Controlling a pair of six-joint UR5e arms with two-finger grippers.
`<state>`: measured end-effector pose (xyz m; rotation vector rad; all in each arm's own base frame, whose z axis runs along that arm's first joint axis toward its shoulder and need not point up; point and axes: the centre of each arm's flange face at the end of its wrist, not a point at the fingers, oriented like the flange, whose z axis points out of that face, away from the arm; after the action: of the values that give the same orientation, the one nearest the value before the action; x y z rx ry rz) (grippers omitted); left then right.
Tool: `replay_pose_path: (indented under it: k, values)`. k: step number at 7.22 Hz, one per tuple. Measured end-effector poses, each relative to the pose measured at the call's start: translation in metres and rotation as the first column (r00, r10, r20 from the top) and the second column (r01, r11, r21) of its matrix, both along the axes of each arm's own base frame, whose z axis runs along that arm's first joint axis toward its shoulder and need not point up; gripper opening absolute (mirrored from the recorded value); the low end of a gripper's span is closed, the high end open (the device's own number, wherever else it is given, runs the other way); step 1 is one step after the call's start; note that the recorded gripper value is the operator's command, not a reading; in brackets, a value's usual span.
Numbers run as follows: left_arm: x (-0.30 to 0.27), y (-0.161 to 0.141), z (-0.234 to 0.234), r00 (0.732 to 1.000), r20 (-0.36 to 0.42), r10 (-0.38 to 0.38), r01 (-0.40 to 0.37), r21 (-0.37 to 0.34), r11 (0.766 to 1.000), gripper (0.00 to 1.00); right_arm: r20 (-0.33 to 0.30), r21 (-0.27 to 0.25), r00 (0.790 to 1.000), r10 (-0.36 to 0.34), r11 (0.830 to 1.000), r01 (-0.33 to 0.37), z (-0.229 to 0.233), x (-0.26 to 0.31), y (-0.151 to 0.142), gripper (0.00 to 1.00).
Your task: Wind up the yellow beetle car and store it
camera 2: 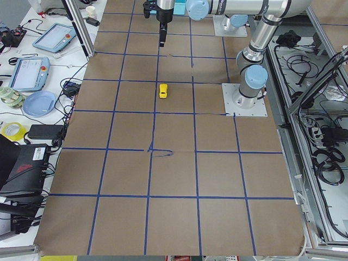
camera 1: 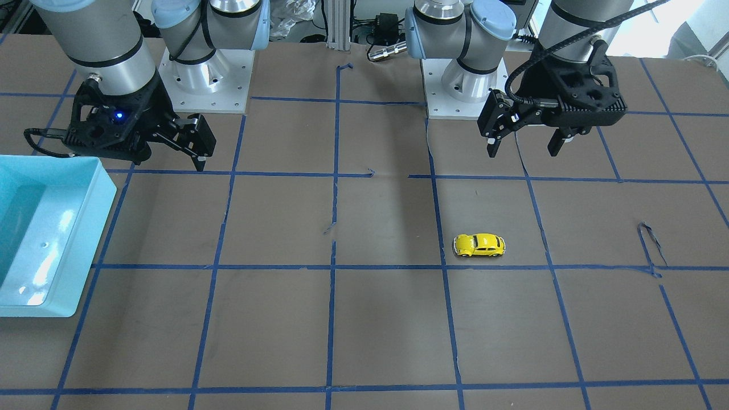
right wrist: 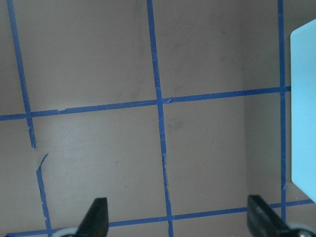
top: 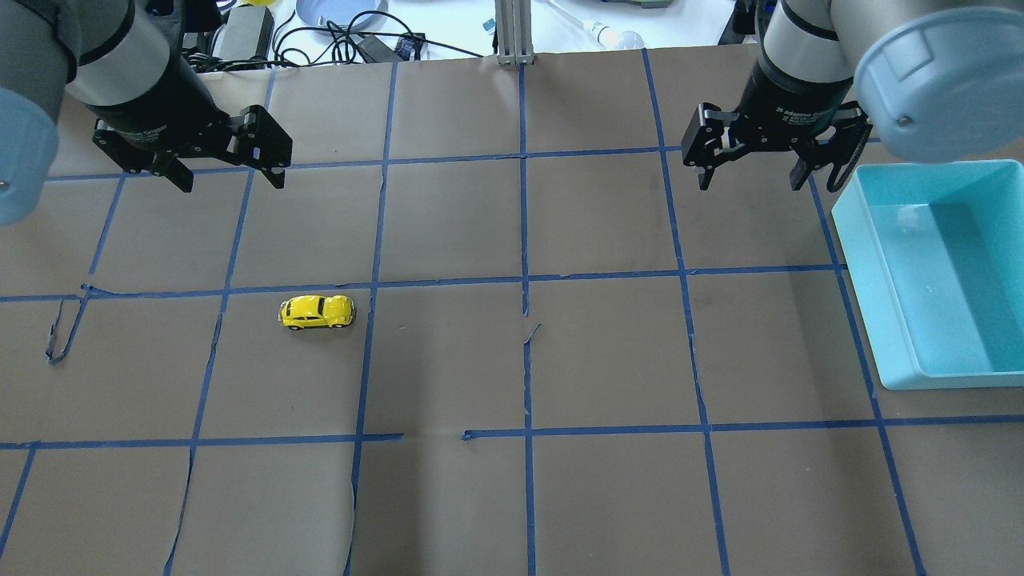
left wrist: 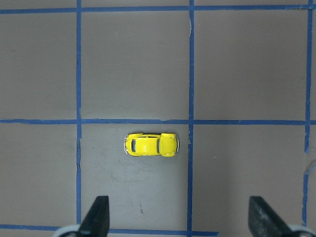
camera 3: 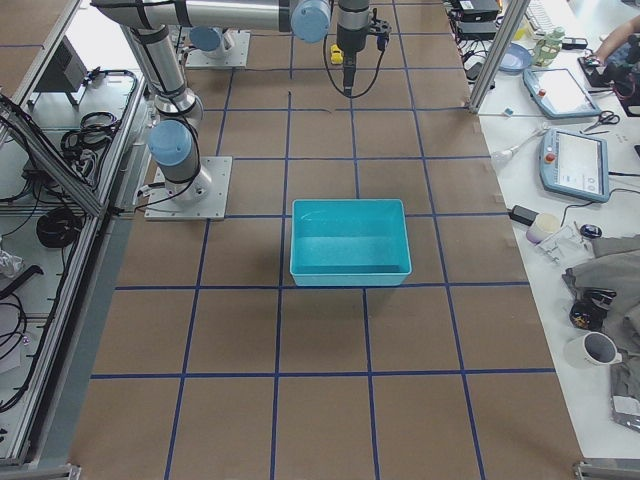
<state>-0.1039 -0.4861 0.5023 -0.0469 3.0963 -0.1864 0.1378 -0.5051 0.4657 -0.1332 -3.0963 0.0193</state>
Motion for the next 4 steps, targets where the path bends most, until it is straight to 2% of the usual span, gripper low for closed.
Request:
replay_pose_path:
  k: [4]
  values:
    - [-0.0001, 0.0015, -0.0024, 1.0, -0.004, 0.0, 0.0, 0.023, 1.0, 1.0, 0.0, 0.002, 1.0, 0.003, 1.0, -0.003, -0.0006, 0.0, -0.0002, 1.0]
